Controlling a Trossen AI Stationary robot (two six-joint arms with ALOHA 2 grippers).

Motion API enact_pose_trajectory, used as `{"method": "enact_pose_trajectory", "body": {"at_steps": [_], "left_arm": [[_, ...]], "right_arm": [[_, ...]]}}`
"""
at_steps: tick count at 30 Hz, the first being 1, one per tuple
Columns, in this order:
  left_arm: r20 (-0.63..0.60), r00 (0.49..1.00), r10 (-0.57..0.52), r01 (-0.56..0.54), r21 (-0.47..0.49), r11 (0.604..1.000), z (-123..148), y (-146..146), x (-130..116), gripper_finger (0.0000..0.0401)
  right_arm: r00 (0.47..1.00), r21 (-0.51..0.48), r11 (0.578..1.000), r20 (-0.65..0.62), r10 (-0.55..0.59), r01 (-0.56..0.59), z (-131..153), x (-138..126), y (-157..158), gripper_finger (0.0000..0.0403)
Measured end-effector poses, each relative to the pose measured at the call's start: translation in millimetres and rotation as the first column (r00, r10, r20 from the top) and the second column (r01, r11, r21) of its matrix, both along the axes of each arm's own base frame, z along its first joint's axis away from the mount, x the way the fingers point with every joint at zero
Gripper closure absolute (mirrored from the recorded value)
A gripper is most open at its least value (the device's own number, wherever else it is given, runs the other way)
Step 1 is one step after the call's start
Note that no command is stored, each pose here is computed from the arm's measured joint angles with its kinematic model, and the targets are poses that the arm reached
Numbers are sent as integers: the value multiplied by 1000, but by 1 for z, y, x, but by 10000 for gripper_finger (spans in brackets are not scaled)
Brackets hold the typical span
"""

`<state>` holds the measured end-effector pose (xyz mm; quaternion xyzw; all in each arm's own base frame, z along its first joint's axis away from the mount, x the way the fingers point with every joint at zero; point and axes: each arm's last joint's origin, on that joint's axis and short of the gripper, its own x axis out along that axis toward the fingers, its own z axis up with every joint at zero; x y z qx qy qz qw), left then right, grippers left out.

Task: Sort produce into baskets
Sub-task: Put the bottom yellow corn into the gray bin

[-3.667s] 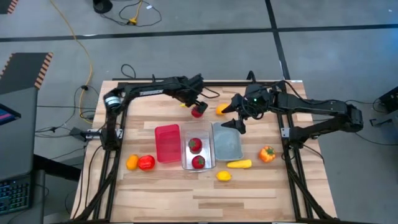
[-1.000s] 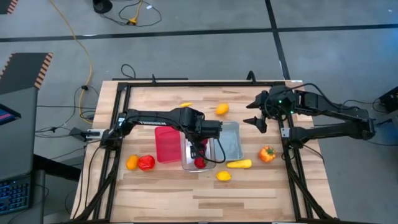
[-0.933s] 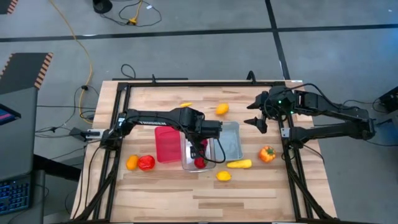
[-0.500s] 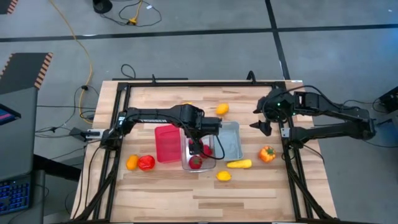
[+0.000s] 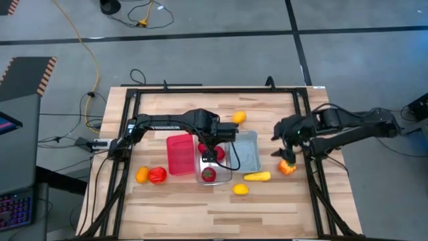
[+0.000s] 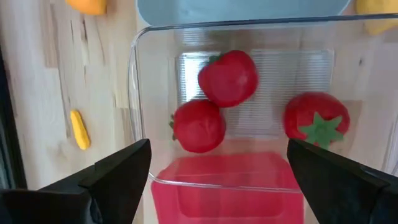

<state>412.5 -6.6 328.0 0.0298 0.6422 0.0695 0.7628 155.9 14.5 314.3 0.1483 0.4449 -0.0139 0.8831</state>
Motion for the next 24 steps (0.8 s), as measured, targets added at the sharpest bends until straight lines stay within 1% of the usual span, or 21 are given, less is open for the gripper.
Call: {"method": "enact_pose_trajectory", "body": {"at_steps": [4,8,12,16,21,24], "left_arm": [[25,1000,4,-4,20,1000,1,3,2,37],[36,999,-2,1,22,1000,1,3,4,37],[51,999,-1,0,21,1000,1,2,5,37],[62,998,0,-1,20,1000,1,1,6,37],[64,998,-1,0,18,1000,1,1,6,37],[68,998,6,-7,13,1000,1,1,6,37]], "right_arm": [[996,31,998,-69,61,-59,-9,9,21,26],[977,26,991,-167,134,-132,-28,18,44,26],[961,-36,993,-258,98,-111,-49,23,63,26],[952,-105,990,-300,58,-94,-67,27,80,26],[934,-186,976,-356,38,-111,-89,35,97,26],[913,-234,963,-407,30,-136,-105,41,105,26]]}}
